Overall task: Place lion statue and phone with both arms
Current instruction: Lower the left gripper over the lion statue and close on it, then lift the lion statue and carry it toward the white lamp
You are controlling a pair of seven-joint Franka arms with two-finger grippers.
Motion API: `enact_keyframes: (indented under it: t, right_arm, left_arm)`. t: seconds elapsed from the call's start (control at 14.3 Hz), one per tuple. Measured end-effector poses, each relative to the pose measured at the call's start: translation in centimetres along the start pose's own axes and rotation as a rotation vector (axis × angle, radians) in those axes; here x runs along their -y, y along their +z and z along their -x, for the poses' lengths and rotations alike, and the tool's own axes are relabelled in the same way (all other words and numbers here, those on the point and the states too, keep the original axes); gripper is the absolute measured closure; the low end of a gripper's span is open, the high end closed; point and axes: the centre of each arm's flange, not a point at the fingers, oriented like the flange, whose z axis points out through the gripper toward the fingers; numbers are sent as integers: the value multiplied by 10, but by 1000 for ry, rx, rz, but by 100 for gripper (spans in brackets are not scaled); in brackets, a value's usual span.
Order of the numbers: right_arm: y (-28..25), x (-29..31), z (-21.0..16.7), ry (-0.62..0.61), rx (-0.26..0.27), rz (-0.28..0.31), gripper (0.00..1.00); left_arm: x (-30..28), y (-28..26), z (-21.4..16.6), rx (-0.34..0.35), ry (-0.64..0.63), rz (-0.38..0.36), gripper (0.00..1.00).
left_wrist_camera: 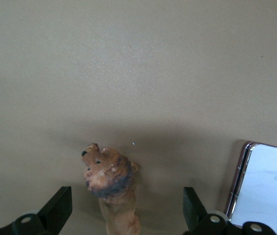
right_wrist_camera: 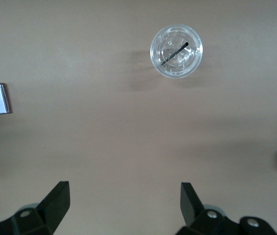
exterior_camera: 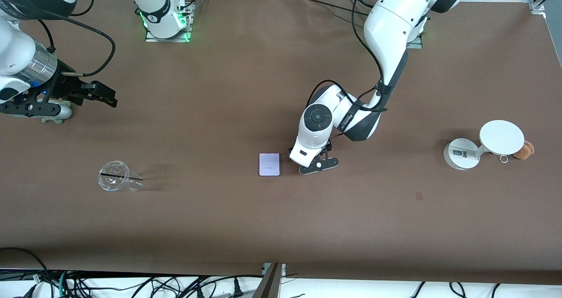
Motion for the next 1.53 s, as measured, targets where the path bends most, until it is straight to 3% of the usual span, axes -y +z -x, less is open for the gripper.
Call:
enact_keyframes:
  t: [0.35, 0.49, 0.91, 1.19, 1.53]
  right_arm:
    - [2, 0, -1, -1, 3, 1, 0]
    - [2, 0, -1, -1, 3, 1, 0]
    - [6, 2, -1, -6, 11, 3, 0]
    - [10, 4, -2, -11, 17, 5, 0]
    - [37, 42, -9, -42, 28, 13, 0]
  left_arm:
    - [-1, -6, -3, -4, -8, -1, 48]
    - [6, -15, -7, 17, -17, -41, 69]
    - [94, -87, -95, 4, 31, -54, 72]
    - [164, -83, -144, 21, 106, -59, 72]
    - [270, -77, -171, 28, 227, -56, 72]
